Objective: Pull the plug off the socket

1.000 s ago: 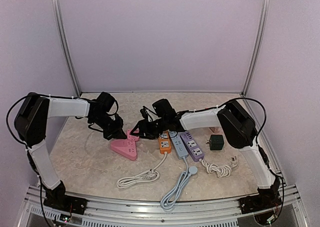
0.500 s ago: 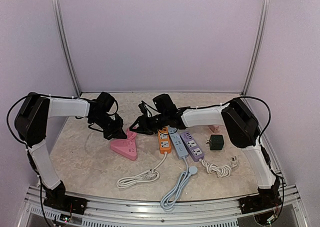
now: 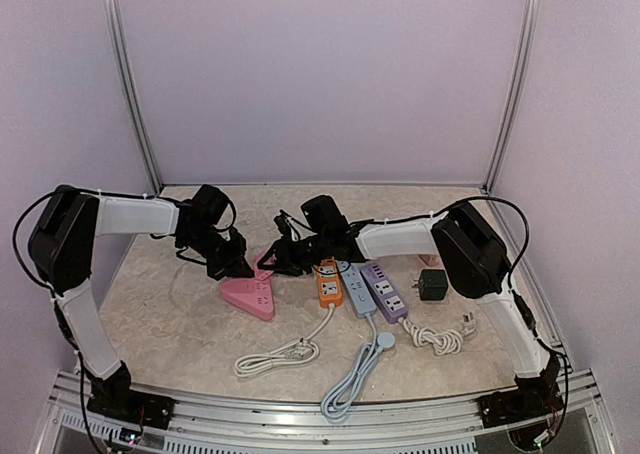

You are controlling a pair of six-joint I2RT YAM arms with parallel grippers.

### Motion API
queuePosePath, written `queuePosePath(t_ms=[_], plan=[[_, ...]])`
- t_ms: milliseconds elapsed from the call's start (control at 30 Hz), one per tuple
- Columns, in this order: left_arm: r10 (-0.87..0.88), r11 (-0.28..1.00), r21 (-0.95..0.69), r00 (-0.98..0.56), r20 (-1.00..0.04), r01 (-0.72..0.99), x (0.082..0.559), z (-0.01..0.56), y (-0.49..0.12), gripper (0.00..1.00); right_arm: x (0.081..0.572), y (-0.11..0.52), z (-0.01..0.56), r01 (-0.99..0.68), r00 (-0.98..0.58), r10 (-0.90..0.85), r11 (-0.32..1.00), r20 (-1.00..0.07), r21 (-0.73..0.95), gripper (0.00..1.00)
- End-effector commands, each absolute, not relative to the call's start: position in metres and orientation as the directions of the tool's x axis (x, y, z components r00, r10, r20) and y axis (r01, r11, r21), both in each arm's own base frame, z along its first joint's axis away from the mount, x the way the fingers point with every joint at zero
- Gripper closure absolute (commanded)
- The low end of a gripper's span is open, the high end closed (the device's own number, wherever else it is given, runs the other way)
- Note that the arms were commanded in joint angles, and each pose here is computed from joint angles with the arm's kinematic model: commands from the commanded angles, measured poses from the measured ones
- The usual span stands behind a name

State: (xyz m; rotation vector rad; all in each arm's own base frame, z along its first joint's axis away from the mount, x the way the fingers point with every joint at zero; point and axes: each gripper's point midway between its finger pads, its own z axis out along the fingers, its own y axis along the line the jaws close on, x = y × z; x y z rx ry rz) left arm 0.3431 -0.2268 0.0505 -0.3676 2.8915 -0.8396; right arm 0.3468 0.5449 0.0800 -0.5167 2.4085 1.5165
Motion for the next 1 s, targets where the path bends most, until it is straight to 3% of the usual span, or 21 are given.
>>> queuePosePath(t_ms=[0, 300, 967], plan=[[-0.28, 0.862, -0.429, -0.959, 0.039, -0.269, 0.319, 0.014, -0.207, 1.0, 0.345, 0.548, 0.074, -0.41, -0.912, -0.161, 0.395, -0.378, 0.822, 0.68], [-0.289, 0.87, -0.405, -0.956, 0.049, -0.283, 0.313, 0.009, -0.199, 1.0, 0.351, 0.542, 0.078, -0.365, -0.931, -0.118, 0.354, -0.347, 0.861, 0.88], [-0.3, 0.887, -0.333, -0.947, 0.112, -0.321, 0.299, -0.021, -0.187, 1.0, 0.355, 0.547, 0.168, -0.304, -0.953, -0.026, 0.033, -0.303, 0.952, 0.93]])
